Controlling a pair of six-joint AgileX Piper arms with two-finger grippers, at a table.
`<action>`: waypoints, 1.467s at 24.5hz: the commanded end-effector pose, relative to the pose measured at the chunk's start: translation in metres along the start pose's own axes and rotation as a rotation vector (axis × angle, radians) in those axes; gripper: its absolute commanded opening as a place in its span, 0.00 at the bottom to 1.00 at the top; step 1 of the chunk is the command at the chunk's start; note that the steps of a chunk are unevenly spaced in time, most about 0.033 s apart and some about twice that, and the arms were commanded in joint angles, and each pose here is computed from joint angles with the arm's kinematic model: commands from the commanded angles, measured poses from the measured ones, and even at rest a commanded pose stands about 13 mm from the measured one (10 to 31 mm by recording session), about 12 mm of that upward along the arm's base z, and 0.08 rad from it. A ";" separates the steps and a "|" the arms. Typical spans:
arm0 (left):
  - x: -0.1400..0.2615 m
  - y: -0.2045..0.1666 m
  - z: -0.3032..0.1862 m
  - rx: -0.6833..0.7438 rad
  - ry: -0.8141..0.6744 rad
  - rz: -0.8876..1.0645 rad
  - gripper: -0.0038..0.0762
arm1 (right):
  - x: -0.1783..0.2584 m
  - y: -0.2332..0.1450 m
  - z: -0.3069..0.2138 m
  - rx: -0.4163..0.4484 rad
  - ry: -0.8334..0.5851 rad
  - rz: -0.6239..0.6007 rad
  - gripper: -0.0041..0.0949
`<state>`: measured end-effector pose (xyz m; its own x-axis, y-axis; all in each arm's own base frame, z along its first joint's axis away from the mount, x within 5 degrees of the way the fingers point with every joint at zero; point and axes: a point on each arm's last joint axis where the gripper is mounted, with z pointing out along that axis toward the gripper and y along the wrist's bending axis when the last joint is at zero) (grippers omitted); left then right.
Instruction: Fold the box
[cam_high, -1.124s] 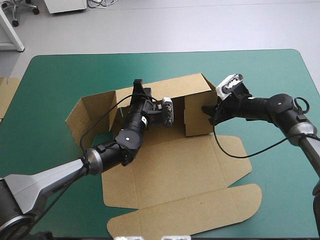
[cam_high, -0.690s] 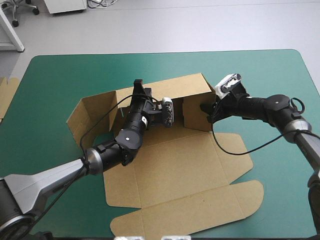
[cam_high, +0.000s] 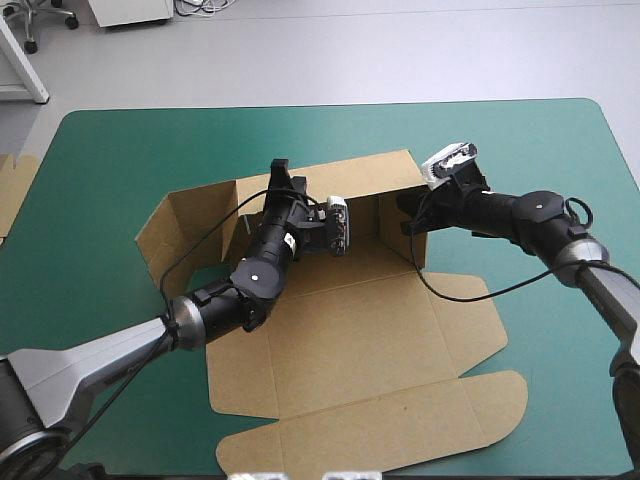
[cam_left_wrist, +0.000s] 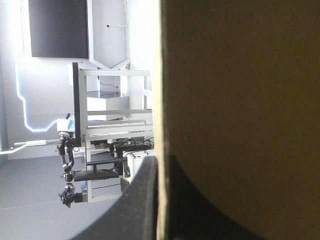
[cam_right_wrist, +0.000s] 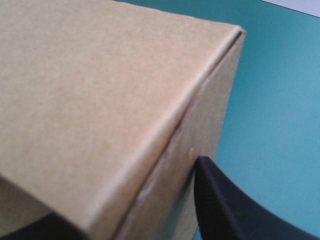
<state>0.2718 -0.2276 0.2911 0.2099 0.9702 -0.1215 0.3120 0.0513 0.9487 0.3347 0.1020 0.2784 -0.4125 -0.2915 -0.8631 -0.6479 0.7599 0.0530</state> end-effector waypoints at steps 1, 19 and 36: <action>-0.006 0.027 -0.012 -0.088 -0.049 -0.068 0.03 | -0.019 0.011 -0.011 -0.049 -0.068 0.010 0.29; -0.032 0.062 -0.017 -0.138 -0.154 -0.150 0.52 | -0.022 0.011 -0.012 -0.055 -0.094 0.189 0.19; -0.080 0.104 -0.071 -0.249 -0.349 -0.222 0.64 | -0.045 0.001 -0.018 0.027 -0.113 0.243 0.06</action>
<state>0.2326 -0.2979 0.3674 0.4484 0.8346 -0.3201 0.2533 0.2247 0.9409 0.3434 0.1062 0.2970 -0.5189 -0.1040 -0.8485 -0.5383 0.8109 0.2298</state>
